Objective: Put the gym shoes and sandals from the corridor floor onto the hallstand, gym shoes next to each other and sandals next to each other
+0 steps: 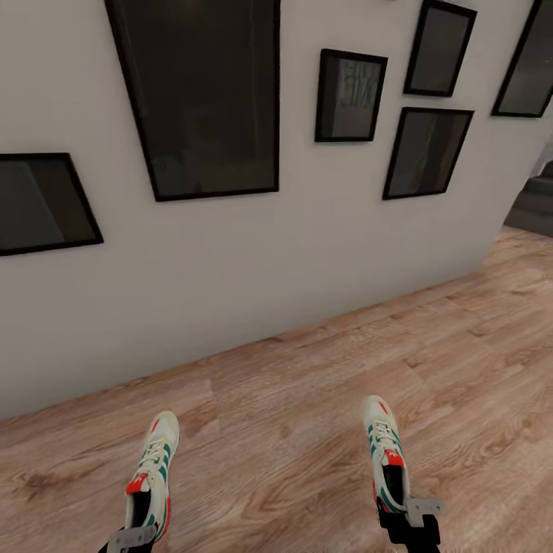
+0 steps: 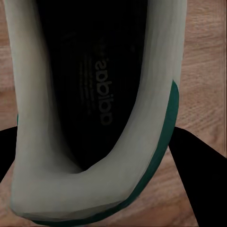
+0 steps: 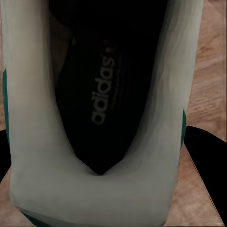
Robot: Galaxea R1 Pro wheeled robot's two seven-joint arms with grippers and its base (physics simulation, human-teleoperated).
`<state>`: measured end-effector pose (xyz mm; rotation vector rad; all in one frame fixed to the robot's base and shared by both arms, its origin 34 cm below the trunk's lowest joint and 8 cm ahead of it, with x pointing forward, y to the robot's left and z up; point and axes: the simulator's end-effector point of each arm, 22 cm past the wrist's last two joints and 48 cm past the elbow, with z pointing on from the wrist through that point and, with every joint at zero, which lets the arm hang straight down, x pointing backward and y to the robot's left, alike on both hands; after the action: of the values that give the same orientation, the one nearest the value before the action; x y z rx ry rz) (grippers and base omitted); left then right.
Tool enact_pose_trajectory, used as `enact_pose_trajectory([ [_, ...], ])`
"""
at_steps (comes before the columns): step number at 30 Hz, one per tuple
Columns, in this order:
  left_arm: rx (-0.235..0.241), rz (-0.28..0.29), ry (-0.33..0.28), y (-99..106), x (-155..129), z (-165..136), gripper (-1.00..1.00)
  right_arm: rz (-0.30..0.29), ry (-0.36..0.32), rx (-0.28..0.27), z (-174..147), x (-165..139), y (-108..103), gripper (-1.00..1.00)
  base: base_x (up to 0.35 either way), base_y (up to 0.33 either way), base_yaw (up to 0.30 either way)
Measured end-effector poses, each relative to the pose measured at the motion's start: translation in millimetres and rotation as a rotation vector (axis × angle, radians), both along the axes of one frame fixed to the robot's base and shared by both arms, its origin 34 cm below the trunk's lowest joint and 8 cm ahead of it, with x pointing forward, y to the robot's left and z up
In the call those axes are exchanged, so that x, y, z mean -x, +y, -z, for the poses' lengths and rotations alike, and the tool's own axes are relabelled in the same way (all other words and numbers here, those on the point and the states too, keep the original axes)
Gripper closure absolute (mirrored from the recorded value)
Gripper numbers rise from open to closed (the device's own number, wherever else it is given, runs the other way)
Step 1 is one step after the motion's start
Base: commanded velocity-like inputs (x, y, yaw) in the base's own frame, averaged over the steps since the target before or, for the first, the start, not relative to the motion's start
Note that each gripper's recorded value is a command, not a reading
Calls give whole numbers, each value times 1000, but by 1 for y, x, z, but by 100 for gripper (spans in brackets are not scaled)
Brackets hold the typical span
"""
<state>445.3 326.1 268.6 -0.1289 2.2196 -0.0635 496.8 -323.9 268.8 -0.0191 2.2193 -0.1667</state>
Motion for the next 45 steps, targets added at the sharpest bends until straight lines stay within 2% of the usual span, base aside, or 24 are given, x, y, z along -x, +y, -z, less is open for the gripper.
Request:
enact_pose_trajectory([
  [36, 1, 12, 2, -4, 0, 1, 100, 1, 0, 1, 0, 0, -1, 100, 1, 0, -300],
  [45, 1, 14, 1, -5, 0, 0, 100, 1, -1, 1, 0, 0, -1, 100, 164, -29, -300],
])
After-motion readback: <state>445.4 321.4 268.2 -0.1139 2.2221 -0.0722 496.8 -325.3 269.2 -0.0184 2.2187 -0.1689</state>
